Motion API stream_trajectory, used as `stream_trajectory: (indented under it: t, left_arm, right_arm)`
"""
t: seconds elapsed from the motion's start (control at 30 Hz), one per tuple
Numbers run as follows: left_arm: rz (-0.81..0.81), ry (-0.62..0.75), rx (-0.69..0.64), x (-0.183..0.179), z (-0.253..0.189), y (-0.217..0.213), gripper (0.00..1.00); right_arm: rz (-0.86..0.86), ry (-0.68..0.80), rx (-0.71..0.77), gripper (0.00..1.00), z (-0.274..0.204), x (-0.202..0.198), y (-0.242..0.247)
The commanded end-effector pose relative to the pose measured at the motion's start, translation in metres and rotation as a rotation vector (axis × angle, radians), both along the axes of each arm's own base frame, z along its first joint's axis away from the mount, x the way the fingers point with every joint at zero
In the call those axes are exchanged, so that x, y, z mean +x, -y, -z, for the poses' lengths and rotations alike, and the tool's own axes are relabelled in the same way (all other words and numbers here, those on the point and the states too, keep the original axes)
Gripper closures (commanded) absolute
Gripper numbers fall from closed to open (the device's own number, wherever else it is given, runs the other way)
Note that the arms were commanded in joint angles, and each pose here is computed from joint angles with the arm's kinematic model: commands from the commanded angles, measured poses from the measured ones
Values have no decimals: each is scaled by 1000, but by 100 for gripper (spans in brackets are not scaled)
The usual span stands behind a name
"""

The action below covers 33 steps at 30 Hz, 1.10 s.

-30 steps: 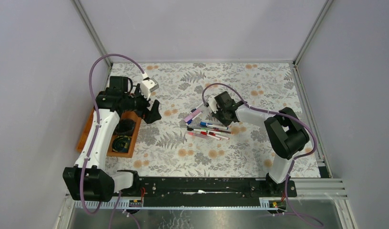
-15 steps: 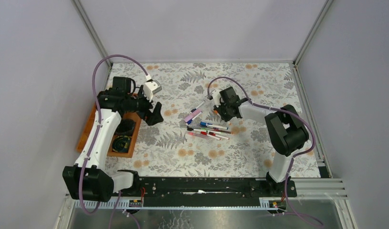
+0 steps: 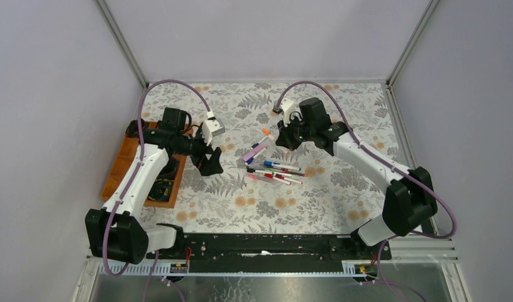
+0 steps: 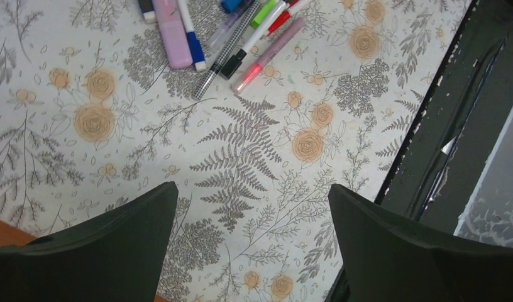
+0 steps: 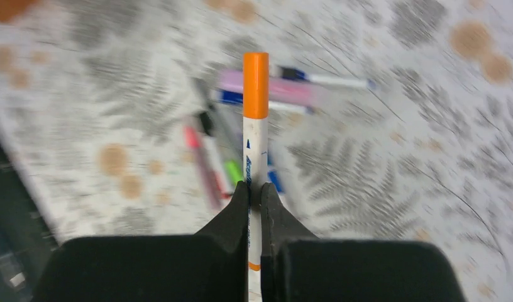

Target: Open the pen caps

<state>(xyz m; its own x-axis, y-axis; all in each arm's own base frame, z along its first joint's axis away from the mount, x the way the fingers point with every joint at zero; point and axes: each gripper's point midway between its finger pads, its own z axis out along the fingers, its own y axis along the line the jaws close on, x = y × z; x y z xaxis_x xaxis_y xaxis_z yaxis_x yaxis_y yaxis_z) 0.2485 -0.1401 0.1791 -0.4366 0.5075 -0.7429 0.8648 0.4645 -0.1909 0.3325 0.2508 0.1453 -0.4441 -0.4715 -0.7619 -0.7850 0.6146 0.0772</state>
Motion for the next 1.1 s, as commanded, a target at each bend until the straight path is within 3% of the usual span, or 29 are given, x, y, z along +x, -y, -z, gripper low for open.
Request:
stream_trajectory:
  t: [0.0,0.17,0.3,0.63,1.07]
  left_arm:
    - [132,60,-54,-15,-5,15,1]
    - [225,114,-64,-21,-11,29,1]
    - [265,165,-103,-21,-23,39,1]
    - [416,233,-89,-27,-23,53,9]
    - [554,259,-91,-44,-11,63,26]
  right_arm:
    - [-228,-213,258,100,-47,-71,-48]
    - [-305,-389,379,100,-60,-103,-67]
    - [-347,-435,409,100,-65,-113,-78]
    - [-444,-612,314,100,-47,-131,-91]
    - [-504,-698,273,100,-39,-137,-104]
